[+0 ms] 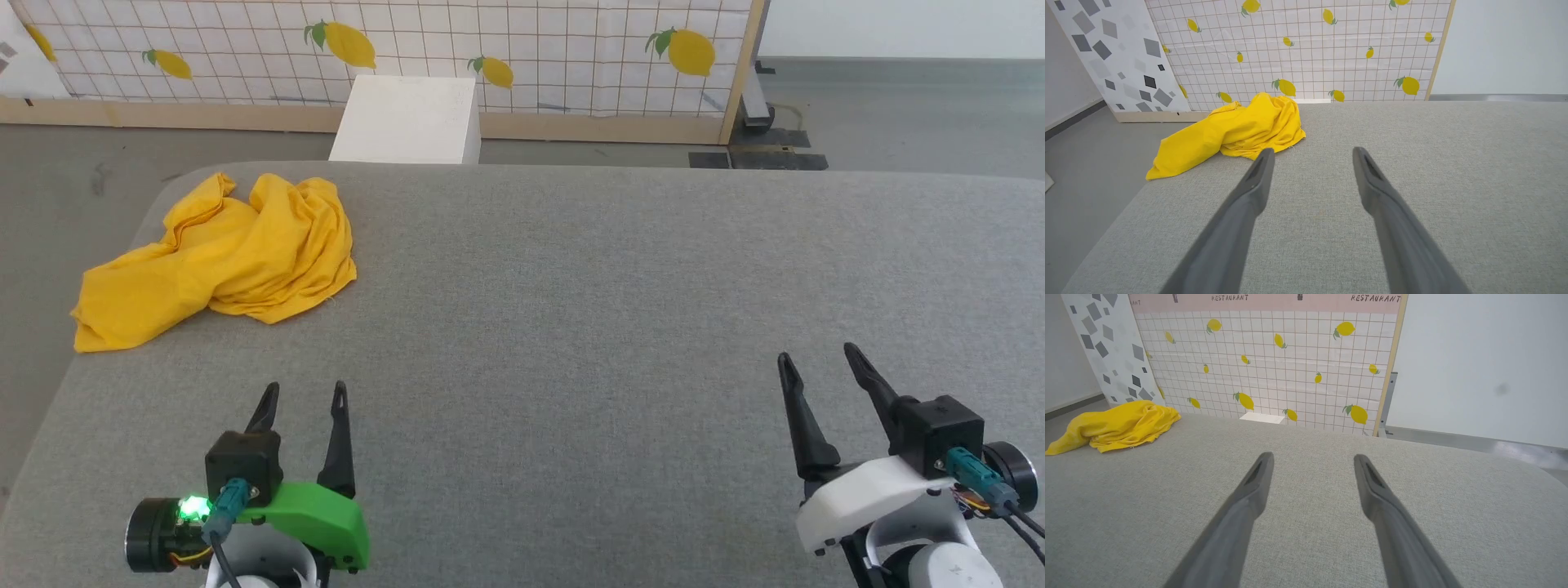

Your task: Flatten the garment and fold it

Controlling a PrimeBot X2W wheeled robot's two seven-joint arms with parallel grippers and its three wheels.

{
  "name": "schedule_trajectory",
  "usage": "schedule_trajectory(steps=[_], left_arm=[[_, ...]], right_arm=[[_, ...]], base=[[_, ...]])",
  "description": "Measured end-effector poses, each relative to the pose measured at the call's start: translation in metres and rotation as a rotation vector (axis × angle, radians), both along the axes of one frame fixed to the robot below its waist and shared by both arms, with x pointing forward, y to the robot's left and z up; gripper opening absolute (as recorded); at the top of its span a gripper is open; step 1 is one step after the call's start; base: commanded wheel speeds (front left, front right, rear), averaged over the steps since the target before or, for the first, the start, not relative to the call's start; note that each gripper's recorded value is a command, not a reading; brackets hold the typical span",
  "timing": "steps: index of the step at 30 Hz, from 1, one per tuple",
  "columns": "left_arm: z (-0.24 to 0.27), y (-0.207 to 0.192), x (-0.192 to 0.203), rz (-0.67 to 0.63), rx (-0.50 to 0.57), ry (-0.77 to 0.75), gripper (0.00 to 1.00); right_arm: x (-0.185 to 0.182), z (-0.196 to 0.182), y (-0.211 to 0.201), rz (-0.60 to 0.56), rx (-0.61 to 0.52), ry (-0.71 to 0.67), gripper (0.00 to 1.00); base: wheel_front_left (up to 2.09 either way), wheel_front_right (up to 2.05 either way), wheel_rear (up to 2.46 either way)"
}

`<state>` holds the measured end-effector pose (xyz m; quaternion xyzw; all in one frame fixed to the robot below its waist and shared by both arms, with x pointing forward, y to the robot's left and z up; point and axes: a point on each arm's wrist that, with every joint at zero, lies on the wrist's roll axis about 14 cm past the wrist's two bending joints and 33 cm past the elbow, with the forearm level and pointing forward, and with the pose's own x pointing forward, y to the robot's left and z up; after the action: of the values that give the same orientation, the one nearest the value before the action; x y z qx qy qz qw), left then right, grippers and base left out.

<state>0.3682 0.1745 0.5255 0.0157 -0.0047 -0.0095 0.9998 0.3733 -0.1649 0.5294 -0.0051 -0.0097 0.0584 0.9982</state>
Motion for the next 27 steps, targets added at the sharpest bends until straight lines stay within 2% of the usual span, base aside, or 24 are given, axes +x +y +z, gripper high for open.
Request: schedule_trajectory(steps=[27], left_arm=[[0.002,-0.001,-0.005,-0.018,-0.014,-0.043,1.00]], right_arm=[[0.000,-0.003,-0.015,-0.045,0.064,-0.024,1.00]], base=[[0.00,0.00,0.00]])
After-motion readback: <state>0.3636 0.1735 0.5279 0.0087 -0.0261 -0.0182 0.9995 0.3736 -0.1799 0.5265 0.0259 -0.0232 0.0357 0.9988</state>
